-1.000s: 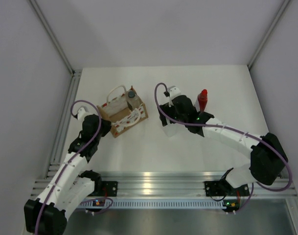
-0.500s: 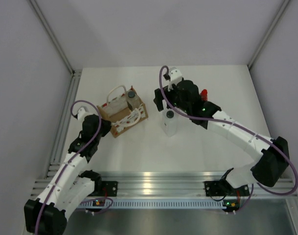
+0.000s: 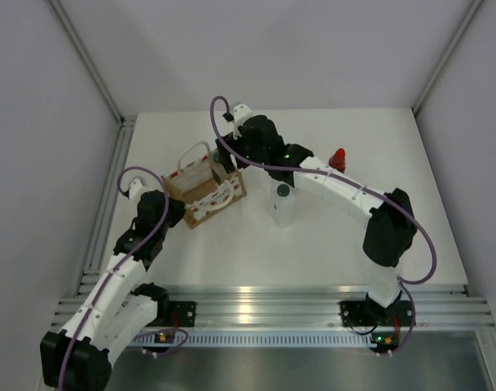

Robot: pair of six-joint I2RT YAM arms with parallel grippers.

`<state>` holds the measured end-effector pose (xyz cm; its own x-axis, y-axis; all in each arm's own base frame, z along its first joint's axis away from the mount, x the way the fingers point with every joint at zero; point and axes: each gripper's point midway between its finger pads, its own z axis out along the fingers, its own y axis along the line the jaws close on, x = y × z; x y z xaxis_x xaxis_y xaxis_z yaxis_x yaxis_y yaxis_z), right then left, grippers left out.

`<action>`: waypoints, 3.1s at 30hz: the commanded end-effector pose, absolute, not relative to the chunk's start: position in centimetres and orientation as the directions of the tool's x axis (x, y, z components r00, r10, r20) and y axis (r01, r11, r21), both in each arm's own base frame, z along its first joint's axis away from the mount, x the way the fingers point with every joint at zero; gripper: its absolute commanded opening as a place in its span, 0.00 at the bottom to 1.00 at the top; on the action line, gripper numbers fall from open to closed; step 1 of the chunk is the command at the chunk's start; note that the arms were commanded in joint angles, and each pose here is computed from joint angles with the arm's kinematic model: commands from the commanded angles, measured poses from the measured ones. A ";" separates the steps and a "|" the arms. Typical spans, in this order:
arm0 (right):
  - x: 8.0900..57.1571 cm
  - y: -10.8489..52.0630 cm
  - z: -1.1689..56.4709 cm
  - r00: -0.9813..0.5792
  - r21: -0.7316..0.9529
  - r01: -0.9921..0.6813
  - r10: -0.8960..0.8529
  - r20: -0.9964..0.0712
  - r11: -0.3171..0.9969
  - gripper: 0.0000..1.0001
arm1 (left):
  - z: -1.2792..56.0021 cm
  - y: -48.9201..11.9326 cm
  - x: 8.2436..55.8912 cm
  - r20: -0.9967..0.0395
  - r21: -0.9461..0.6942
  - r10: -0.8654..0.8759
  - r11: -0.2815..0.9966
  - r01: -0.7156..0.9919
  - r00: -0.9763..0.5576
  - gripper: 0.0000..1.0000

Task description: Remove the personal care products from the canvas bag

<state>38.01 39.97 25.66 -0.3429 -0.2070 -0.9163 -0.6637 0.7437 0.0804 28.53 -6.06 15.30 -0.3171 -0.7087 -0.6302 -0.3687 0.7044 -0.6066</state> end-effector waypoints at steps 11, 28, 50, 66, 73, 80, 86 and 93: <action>40.2 44.6 22.8 -0.355 0.028 -0.650 -0.271 -0.895 0.759 0.70 | 15.2 -5.2 28.7 -0.666 -0.574 -0.683 0.726 -0.378 -0.300 0.00; 40.2 46.3 22.1 -0.336 0.011 -0.668 -0.289 -0.897 0.744 0.65 | 14.8 -5.4 28.6 -0.661 -0.573 -0.683 0.726 -0.380 -0.311 0.00; 41.1 46.9 18.3 -0.359 -0.022 -0.655 -0.337 -0.871 0.755 0.64 | 15.1 -5.4 28.5 -0.664 -0.577 -0.681 0.729 -0.369 -0.308 0.00; 42.2 47.4 16.3 -0.372 -0.029 -0.643 -0.346 -0.861 0.765 0.46 | 15.0 -5.4 28.5 -0.667 -0.572 -0.678 0.732 -0.369 -0.310 0.00; 42.0 47.7 16.7 -0.367 -0.025 -0.652 -0.343 -0.865 0.758 0.14 | 14.9 -5.3 28.4 -0.667 -0.571 -0.677 0.733 -0.371 -0.312 0.00; 41.4 48.0 19.5 -0.334 -0.016 -0.657 -0.310 -0.890 0.754 0.00 | 15.0 -5.3 28.4 -0.666 -0.573 -0.679 0.731 -0.370 -0.309 0.00; 40.5 48.1 22.8 -0.296 -0.010 -0.662 -0.274 -0.915 0.749 0.00 | 15.1 -5.4 28.4 -0.667 -0.576 -0.679 0.730 -0.367 -0.306 0.00; 40.2 47.4 26.2 -0.275 0.013 -0.640 -0.213 -0.937 0.768 0.00 | 15.1 -5.3 28.5 -0.666 -0.575 -0.681 0.729 -0.372 -0.304 0.00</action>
<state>40.94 47.03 15.91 -0.3869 -0.3710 -0.8442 -0.6491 0.7598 -0.0365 28.58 -5.75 15.31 -0.3148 -0.6903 -0.6515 -0.3661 0.7216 -0.5876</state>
